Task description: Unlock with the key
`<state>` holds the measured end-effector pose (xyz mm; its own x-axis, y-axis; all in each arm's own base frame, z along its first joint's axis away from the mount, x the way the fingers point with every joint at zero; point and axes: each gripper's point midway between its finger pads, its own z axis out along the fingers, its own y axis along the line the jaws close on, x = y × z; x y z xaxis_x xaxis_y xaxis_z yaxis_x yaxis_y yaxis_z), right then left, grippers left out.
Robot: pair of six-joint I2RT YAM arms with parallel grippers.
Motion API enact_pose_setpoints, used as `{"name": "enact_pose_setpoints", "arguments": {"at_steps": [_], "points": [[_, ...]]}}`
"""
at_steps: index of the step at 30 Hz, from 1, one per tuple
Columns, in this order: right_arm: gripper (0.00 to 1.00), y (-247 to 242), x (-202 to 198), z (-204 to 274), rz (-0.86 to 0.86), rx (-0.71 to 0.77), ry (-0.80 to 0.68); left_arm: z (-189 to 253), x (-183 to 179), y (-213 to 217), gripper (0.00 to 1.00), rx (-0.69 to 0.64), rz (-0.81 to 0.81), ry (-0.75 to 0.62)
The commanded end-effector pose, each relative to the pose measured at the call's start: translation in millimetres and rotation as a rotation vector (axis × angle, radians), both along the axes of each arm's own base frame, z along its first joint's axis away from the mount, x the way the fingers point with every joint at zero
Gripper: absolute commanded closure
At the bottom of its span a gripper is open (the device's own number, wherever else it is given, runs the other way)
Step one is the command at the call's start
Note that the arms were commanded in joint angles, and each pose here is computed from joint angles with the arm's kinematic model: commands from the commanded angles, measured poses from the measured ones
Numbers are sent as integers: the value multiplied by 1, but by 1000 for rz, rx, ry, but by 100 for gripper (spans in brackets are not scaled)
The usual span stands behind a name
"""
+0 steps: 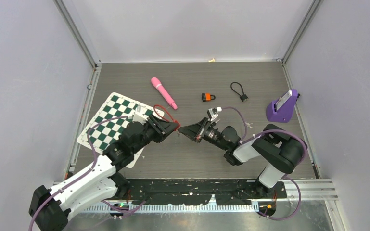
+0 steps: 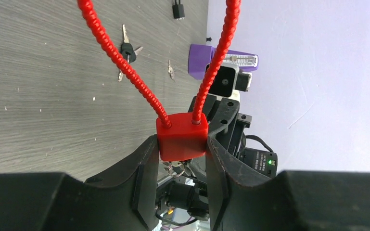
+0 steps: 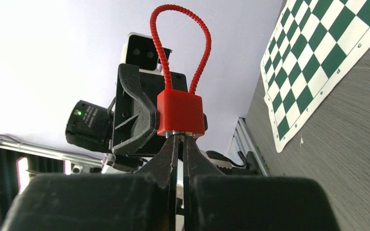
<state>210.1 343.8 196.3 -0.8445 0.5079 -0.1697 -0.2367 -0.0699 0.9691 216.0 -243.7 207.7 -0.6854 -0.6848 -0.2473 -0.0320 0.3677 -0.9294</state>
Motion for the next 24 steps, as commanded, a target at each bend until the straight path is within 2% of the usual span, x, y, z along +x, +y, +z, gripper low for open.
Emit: {"name": "enact_pose_setpoints", "arguments": {"at_steps": [1, 5, 7, 11, 12, 15, 16, 18, 21, 22, 24], "points": [[95, -4, 9, 30, -16, 154, 36, 121, -23, -15, 100, -326, -140, -307], [94, -7, 7, 34, -17, 157, 19, 112, -14, -7, 100, -277, -85, -291], [88, -10, 6, 36, -22, 148, -8, 102, -7, -1, 100, -226, -49, -258], [65, -29, 6, 40, -77, 94, -99, 82, 3, 9, 100, -151, 7, -178], [67, -30, 6, 40, -80, 81, -108, 81, 3, 8, 100, -149, 7, -169], [84, -29, 8, 37, -93, 8, -145, 78, 2, 5, 100, -130, -10, -147], [85, -28, 8, 35, -95, -9, -148, 75, 3, 5, 100, -118, -10, -137], [84, -28, 11, 26, -101, -68, -149, 74, 3, 7, 92, -91, -7, -140], [68, -28, 15, 0, -106, -228, -151, 57, 1, 16, 65, 25, -1, -108], [65, -30, 16, 0, -112, -265, -164, 51, 2, 23, 57, 78, 23, -103], [59, -38, 17, -46, -103, -532, -101, 37, 1, 34, 46, 184, 35, -81]]}}
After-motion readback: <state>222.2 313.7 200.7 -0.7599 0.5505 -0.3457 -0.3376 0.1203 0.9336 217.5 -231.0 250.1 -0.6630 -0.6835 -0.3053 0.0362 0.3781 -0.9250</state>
